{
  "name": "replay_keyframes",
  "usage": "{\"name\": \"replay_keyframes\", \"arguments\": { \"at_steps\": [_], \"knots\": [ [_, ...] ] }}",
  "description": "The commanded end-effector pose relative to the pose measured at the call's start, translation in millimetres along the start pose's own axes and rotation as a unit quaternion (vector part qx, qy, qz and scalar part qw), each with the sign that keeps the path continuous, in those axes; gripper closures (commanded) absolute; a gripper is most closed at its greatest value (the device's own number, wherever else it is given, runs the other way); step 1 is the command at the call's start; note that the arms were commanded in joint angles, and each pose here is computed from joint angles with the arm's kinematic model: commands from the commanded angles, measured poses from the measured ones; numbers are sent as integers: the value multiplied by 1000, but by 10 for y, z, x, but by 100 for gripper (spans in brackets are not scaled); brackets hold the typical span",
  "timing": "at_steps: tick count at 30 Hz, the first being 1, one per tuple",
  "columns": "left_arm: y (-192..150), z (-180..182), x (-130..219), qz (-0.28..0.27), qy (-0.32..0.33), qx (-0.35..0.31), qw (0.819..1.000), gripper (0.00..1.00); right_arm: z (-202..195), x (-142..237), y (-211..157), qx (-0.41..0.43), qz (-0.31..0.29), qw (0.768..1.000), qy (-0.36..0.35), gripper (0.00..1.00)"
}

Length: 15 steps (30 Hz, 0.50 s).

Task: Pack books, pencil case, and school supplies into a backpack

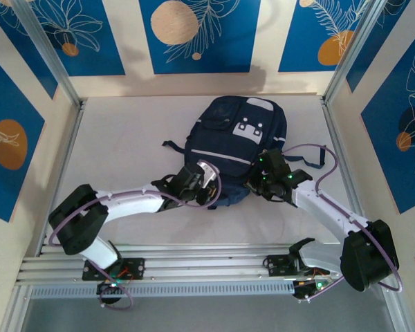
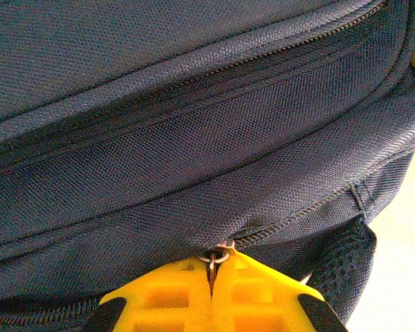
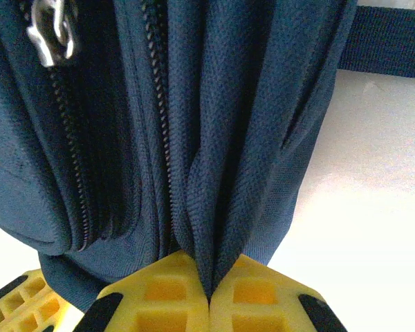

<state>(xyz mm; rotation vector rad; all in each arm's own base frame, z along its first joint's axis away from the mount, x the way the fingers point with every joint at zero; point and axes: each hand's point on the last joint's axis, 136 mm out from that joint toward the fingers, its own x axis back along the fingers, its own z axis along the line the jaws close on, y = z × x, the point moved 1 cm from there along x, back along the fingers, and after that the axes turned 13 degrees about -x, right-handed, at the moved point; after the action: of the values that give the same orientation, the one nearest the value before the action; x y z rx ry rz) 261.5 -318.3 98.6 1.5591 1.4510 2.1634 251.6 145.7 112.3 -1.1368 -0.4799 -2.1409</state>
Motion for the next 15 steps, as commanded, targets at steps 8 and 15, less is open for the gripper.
{"name": "replay_keyframes", "arguments": {
  "at_steps": [8,15],
  "knots": [
    [-280,322,52,45,29,7,999,100,-27,116,209,3,-28,1000,-8,97],
    [-336,-52,-95,68,-76,-4,995,98,38,101,179,8,-14,1000,5,97]
  ]
}}
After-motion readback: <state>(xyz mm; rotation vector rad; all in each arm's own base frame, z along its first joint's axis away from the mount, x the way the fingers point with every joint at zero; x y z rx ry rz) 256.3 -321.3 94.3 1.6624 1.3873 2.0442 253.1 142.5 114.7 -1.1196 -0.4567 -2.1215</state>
